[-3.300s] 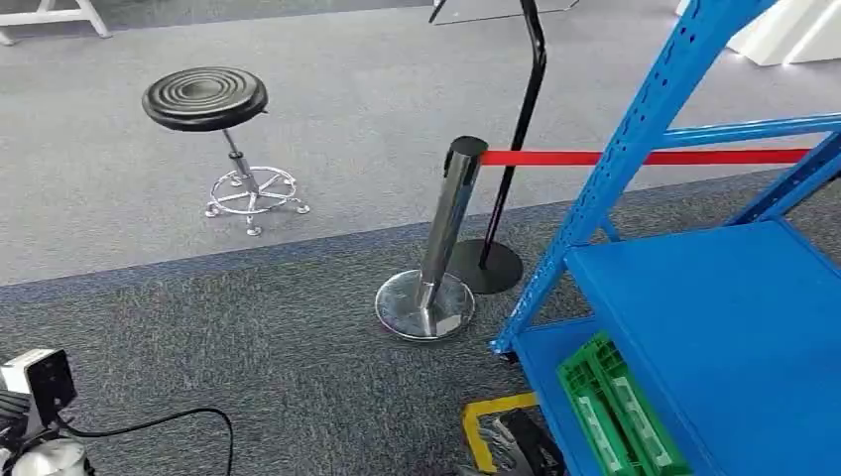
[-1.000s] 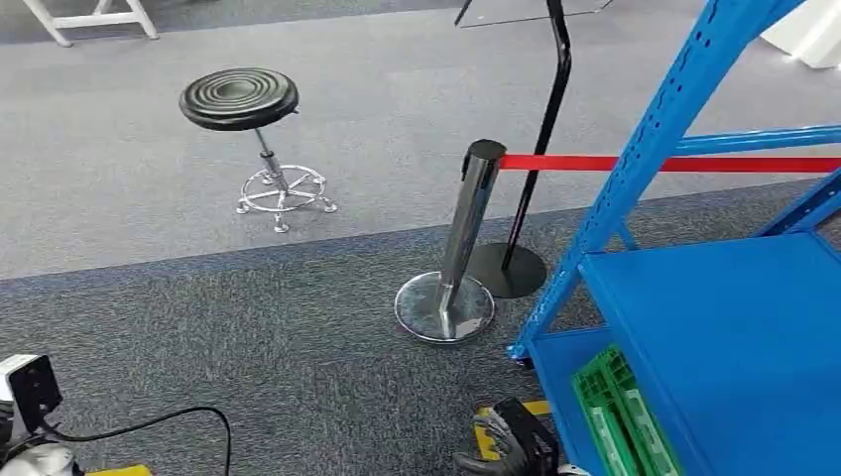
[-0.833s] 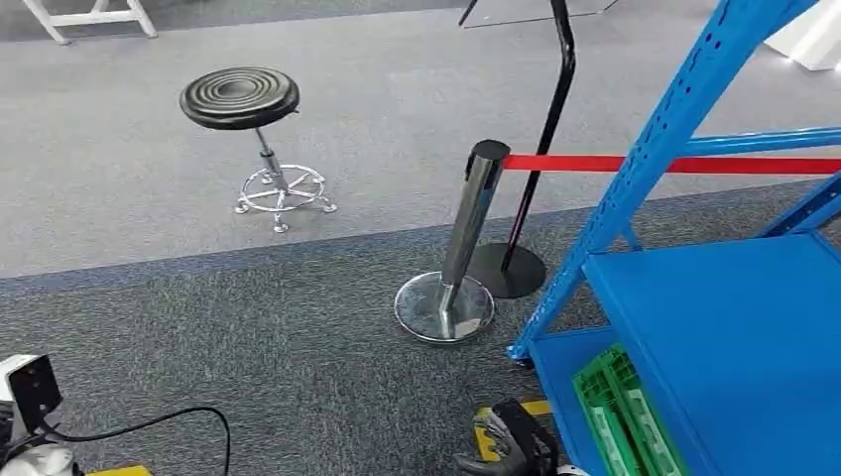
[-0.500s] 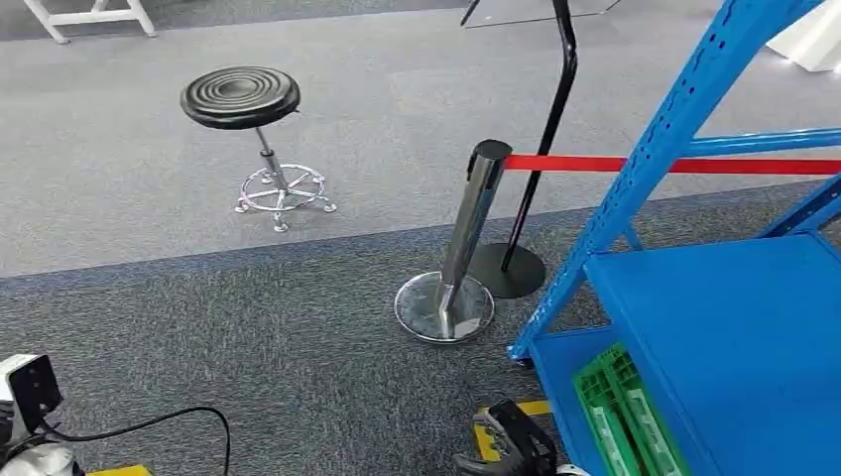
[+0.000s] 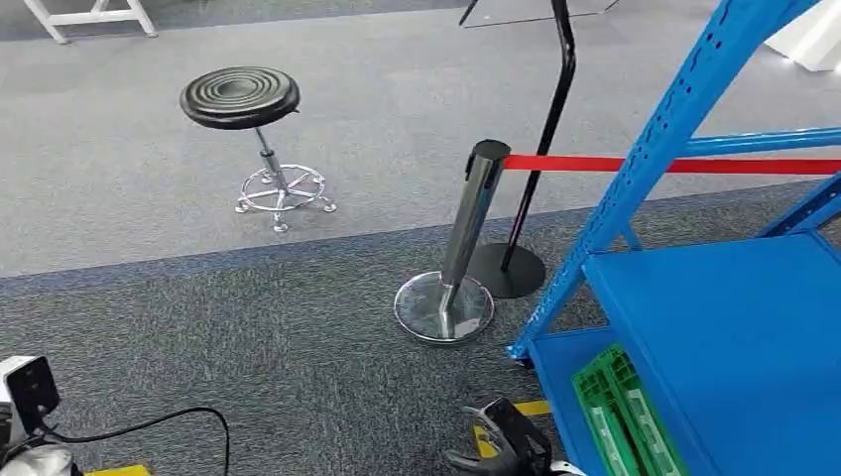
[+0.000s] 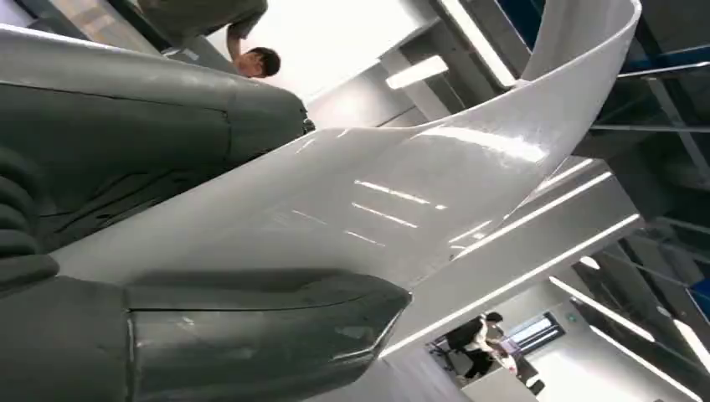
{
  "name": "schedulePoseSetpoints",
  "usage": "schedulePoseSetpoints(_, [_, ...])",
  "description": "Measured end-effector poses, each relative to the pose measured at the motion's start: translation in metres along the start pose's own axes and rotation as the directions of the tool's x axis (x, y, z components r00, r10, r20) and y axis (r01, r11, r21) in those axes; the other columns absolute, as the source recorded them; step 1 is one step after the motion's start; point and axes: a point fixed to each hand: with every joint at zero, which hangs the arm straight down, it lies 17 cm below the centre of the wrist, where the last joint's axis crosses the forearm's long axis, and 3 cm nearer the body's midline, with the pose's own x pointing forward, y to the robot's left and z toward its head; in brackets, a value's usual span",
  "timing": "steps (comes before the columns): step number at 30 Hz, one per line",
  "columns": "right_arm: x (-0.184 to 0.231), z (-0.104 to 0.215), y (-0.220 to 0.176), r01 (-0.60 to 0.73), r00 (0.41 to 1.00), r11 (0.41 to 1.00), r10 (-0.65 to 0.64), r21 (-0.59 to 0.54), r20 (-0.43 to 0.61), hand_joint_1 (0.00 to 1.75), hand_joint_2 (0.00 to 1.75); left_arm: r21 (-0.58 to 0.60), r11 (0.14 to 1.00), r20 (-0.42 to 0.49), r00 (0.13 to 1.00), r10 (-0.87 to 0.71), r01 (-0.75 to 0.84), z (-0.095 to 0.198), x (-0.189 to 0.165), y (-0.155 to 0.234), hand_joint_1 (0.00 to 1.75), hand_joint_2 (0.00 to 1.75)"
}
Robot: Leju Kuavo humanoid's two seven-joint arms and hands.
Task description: Take the parts from the cabinet and place them on the table.
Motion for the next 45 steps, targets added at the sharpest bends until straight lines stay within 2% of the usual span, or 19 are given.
schedulePoseSetpoints(45, [-0.0060,0.0019,0.0082,-0.008,1.000,1.000,0.008,0.008,-0.012,0.00,1.75,-0.007,1.000,0.008,1.000,-0.004,0.004,0.0002,0.0017,-0.0015,1.75,1.75])
